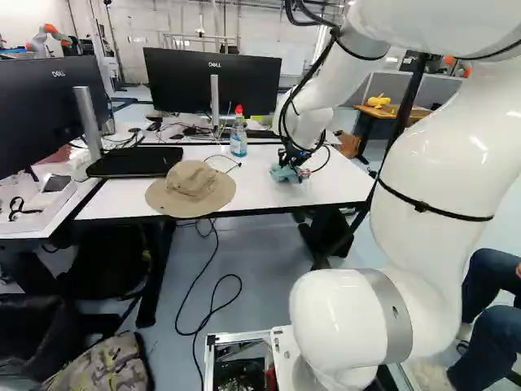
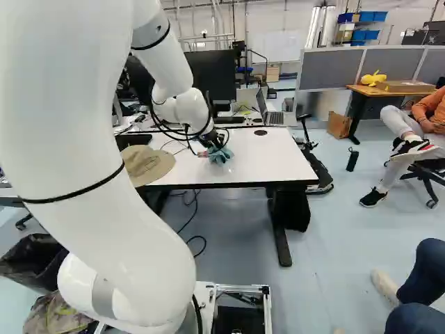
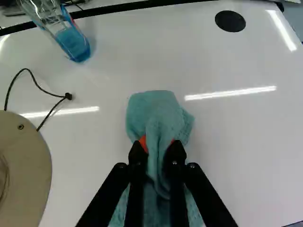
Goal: Clean the table with the green towel
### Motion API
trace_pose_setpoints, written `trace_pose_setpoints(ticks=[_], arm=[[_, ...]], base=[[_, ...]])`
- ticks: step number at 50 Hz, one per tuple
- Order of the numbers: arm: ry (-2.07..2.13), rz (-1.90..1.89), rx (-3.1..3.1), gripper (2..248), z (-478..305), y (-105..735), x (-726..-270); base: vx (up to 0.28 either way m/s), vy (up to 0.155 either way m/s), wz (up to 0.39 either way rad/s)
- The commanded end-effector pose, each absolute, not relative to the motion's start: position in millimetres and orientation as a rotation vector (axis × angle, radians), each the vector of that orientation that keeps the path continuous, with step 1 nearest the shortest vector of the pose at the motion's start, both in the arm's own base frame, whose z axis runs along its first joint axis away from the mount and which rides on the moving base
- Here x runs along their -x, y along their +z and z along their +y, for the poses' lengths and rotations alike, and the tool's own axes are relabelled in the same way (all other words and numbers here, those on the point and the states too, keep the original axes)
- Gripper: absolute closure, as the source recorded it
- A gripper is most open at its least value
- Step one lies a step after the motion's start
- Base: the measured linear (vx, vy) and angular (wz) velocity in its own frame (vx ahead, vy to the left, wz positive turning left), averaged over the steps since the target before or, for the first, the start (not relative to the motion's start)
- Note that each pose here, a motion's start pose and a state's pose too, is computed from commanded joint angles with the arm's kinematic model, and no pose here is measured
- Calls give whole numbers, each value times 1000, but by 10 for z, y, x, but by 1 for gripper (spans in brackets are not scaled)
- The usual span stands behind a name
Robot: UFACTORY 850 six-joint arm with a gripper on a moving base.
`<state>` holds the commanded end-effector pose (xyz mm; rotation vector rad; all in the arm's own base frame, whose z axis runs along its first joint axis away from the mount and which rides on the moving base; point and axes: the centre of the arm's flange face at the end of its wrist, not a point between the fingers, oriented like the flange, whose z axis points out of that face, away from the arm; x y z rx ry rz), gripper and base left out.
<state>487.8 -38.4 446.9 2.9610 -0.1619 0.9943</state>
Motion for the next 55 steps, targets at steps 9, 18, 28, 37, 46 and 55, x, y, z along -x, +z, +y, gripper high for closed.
trace_pose_setpoints(ticks=[9, 18, 28, 37, 46, 55], arm=[[996, -160, -2961, 196, -391, 4389, -5088], [1014, -142, -2959, 196, -342, 4288, -5314], [1073, -122, -2942, 196, -281, 4185, -5530], [1128, -106, -2924, 196, -230, 4104, -5648], [1180, -103, -2902, 196, -222, 4025, -5715], [1224, -103, -2882, 196, -226, 3945, -5773]], base=[[0, 0, 0], [0, 0, 0], [0, 0, 0], [0, 0, 0], [0, 0, 0], [0, 0, 0]])
